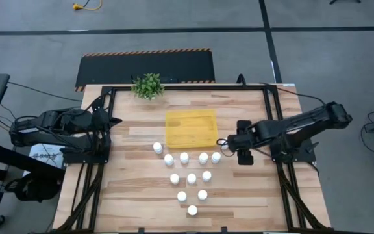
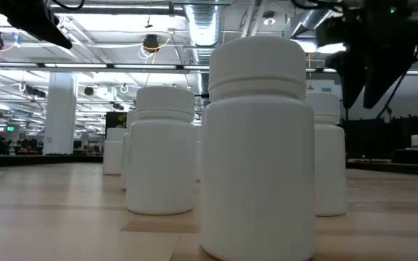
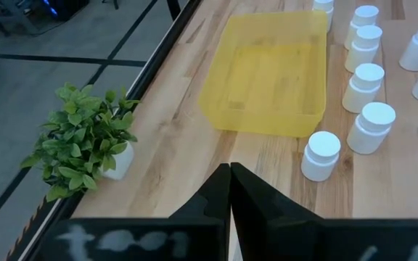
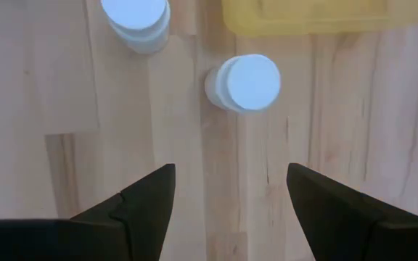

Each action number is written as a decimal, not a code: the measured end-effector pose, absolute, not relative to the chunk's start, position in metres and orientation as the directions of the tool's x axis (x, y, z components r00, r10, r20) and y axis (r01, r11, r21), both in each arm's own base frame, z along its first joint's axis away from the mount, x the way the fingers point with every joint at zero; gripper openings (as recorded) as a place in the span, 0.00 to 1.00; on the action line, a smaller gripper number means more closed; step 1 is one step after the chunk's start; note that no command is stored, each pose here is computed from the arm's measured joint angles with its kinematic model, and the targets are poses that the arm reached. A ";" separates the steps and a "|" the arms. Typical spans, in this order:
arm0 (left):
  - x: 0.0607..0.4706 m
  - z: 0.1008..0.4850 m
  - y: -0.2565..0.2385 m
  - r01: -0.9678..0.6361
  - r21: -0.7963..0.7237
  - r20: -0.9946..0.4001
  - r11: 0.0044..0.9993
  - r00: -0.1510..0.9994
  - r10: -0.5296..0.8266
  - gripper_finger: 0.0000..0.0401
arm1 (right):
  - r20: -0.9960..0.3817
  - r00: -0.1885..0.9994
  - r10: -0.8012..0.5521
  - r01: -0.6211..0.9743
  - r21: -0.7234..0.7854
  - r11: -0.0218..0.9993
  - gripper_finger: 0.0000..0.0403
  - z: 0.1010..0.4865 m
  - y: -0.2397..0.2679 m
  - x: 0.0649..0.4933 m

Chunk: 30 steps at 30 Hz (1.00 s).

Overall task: Pick and place pill bottles into a basket
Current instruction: Put the white medicine bottle into the yellow bin

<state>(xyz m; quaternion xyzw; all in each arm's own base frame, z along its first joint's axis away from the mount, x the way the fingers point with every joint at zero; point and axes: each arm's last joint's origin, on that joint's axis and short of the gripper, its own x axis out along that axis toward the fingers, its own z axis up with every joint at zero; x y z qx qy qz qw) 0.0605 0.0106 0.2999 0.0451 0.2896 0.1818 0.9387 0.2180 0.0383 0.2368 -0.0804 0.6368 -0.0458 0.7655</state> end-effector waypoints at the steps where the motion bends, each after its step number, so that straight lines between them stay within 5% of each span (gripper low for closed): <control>1: 0.060 0.300 0.011 -0.315 0.190 -0.527 0.930 0.766 0.367 0.00 | -0.969 0.174 -0.174 -0.046 -0.185 0.982 0.64 0.234 0.039 0.220; 20: 0.060 0.300 0.011 -0.315 0.190 -0.527 0.930 0.766 0.367 0.00 | -0.982 0.083 -0.167 -0.119 -0.176 0.977 0.64 0.210 0.026 0.240; 30: 0.060 0.300 0.011 -0.316 0.190 -0.527 0.930 0.766 0.368 0.00 | -0.994 0.089 -0.056 -0.150 -0.069 0.986 0.64 0.209 -0.003 0.245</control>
